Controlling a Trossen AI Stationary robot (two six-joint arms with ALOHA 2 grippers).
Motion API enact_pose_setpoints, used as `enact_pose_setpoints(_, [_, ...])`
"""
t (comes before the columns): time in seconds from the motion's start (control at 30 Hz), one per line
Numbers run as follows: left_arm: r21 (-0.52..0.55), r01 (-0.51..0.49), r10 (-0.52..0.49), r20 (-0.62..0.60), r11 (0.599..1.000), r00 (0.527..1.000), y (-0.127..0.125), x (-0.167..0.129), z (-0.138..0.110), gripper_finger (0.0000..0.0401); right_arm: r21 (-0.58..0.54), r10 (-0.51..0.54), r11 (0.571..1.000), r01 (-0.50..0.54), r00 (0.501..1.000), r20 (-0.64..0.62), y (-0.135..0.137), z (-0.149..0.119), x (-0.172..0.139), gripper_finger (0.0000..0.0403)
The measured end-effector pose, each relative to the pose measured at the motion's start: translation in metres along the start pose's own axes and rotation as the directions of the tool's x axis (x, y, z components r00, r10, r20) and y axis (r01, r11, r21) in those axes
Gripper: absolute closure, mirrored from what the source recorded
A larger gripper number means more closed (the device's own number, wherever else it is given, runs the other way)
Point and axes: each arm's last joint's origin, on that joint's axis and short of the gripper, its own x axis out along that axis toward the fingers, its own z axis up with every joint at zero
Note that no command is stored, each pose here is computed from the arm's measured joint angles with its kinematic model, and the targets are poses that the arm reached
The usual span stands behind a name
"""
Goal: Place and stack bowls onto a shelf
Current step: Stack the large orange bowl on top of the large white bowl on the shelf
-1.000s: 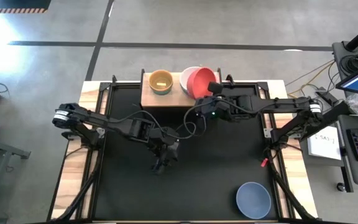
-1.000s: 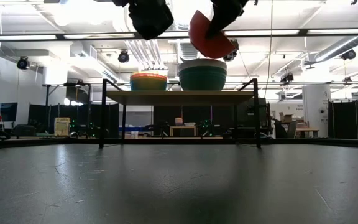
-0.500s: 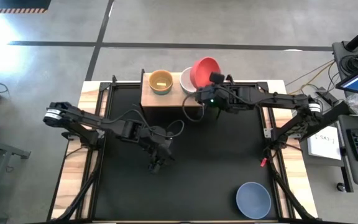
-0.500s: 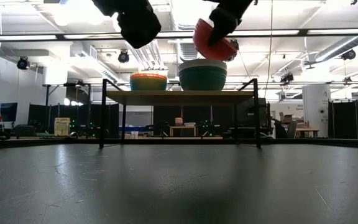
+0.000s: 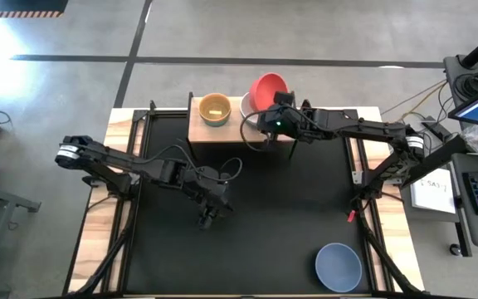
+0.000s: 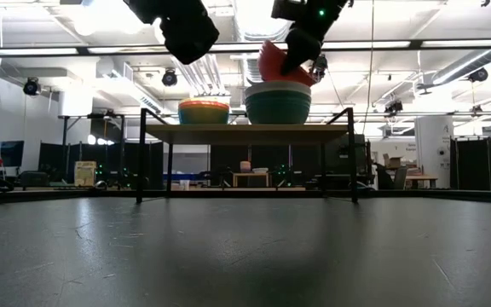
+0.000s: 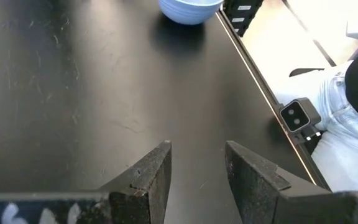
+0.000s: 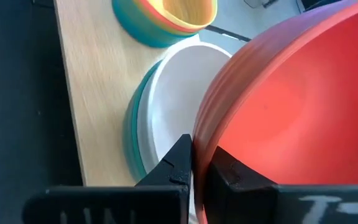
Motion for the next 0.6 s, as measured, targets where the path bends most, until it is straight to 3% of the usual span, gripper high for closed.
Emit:
enact_pose_setpoints(0.27, [-0.008, -0.011, 0.011, 0.003, 1.000, 1.000, 0.0043, -0.0010, 0.0003, 0.0269, -0.047, 0.062, 0.997, -0.061, 0.998, 0.031, 0.0026, 0.0017, 0.0018, 0.0366])
enact_pose_setpoints(0.6, [-0.008, -0.013, 0.013, 0.009, 1.000, 1.000, 0.0051, -0.0012, 0.0008, 0.0269, -0.057, 0.054, 0.997, -0.052, 0.998, 0.039, 0.0002, 0.0015, -0.0023, 0.0315])
